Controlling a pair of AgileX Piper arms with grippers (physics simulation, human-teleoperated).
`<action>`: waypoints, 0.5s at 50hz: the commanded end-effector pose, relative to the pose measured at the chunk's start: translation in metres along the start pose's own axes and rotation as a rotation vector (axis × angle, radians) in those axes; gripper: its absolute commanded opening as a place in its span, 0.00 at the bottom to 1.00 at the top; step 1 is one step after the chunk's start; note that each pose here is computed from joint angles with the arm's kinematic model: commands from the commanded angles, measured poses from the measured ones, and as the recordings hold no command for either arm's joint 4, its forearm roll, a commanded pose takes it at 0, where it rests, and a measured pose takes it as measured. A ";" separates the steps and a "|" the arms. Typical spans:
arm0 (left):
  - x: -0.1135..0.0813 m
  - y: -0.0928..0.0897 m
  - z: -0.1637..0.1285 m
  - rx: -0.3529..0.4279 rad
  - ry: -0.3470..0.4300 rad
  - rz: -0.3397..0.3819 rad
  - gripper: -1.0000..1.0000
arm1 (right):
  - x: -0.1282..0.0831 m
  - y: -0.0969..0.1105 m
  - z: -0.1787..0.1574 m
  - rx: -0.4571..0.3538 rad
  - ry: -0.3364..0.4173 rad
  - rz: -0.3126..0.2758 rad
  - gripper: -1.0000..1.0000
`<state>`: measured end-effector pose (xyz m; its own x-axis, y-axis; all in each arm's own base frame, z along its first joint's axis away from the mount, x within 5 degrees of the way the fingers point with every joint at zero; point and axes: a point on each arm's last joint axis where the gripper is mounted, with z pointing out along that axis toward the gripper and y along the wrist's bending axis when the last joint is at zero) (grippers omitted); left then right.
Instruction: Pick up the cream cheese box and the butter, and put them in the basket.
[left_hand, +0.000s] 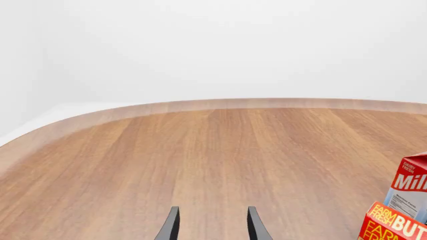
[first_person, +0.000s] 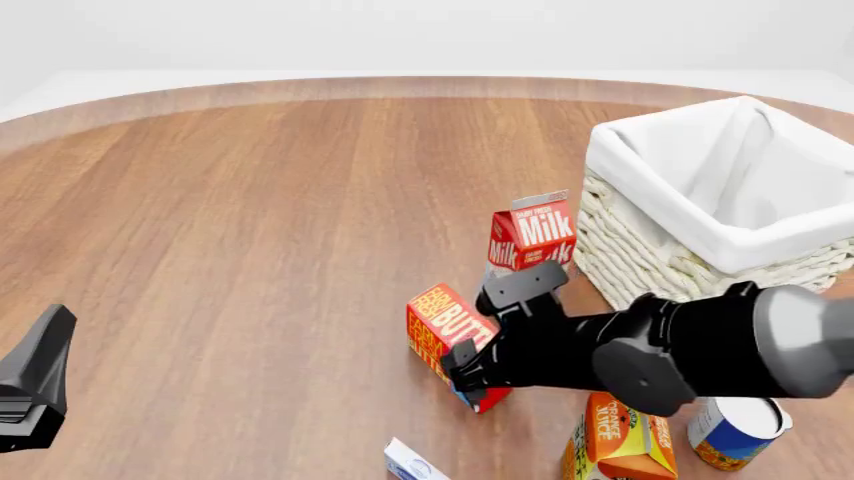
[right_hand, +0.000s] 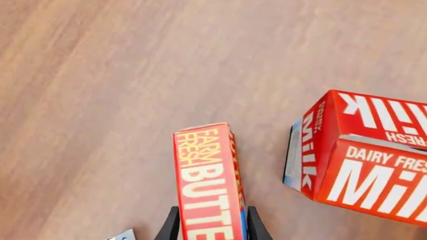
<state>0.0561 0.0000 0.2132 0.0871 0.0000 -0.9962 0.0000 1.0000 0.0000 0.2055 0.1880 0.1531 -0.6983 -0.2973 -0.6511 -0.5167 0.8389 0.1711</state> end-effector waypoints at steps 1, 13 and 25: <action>0.000 0.000 0.000 0.000 0.000 0.000 1.00 | 0.004 0.002 0.006 0.000 0.016 0.042 1.00; 0.000 0.000 0.000 0.000 0.000 0.000 1.00 | 0.004 -0.001 0.008 0.007 0.016 0.046 0.00; 0.000 0.000 0.000 0.000 0.000 0.000 1.00 | 0.000 0.000 0.004 0.003 0.004 0.046 0.00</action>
<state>0.0561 0.0000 0.2132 0.0871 0.0000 -0.9962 0.0000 1.0000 0.0000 0.2087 0.1892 0.1506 -0.6831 -0.3210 -0.6560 -0.5357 0.8307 0.1514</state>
